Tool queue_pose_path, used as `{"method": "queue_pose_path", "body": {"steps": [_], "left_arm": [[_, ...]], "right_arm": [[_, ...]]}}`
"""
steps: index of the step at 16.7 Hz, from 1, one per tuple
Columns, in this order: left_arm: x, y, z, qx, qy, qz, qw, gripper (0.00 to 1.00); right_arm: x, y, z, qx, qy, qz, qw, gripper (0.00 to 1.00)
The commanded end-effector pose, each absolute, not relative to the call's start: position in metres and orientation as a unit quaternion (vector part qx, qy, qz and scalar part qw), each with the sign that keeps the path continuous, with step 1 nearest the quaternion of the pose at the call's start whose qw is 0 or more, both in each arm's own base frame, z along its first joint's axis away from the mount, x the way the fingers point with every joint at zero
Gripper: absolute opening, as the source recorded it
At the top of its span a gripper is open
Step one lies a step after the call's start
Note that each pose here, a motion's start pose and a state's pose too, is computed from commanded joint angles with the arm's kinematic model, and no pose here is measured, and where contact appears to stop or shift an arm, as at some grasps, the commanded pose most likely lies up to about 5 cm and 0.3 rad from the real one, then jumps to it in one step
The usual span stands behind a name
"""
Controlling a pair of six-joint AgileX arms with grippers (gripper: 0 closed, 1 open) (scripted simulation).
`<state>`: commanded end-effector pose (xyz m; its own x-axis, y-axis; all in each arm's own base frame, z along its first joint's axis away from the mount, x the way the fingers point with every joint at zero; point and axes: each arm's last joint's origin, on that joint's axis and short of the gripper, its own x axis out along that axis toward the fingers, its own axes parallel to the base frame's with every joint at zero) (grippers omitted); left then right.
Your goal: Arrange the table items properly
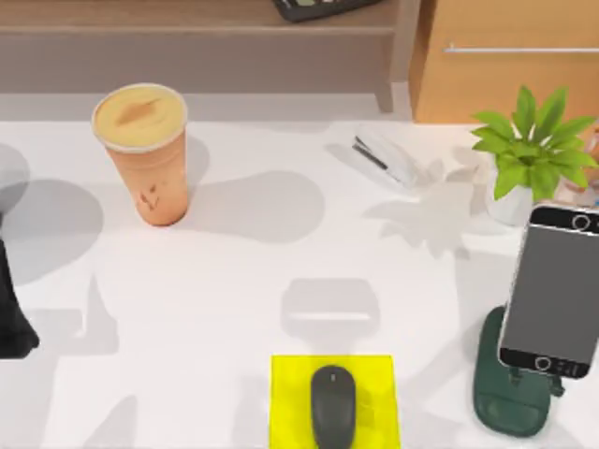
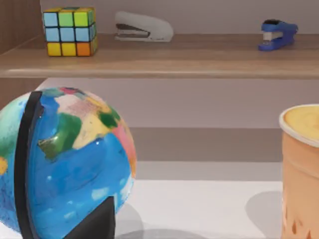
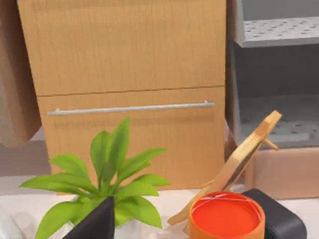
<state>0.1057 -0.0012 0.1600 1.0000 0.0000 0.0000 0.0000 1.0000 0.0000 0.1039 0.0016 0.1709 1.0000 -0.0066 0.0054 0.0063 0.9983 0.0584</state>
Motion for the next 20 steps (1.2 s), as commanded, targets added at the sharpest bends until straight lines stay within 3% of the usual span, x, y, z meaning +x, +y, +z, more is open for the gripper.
{"method": "queue_pose_path", "body": {"steps": [11, 20], "left_arm": [[0.109, -0.005, 0.162, -0.003, 0.004, -0.012, 1.000, 1.00], [0.149, -0.034, 0.152, -0.001, 0.085, -0.042, 0.996, 1.00]], "right_arm": [[0.106, -0.001, 0.160, 0.000, 0.000, 0.000, 1.000, 1.00], [0.106, -0.001, 0.160, 0.000, 0.000, 0.000, 1.000, 1.00]]}}
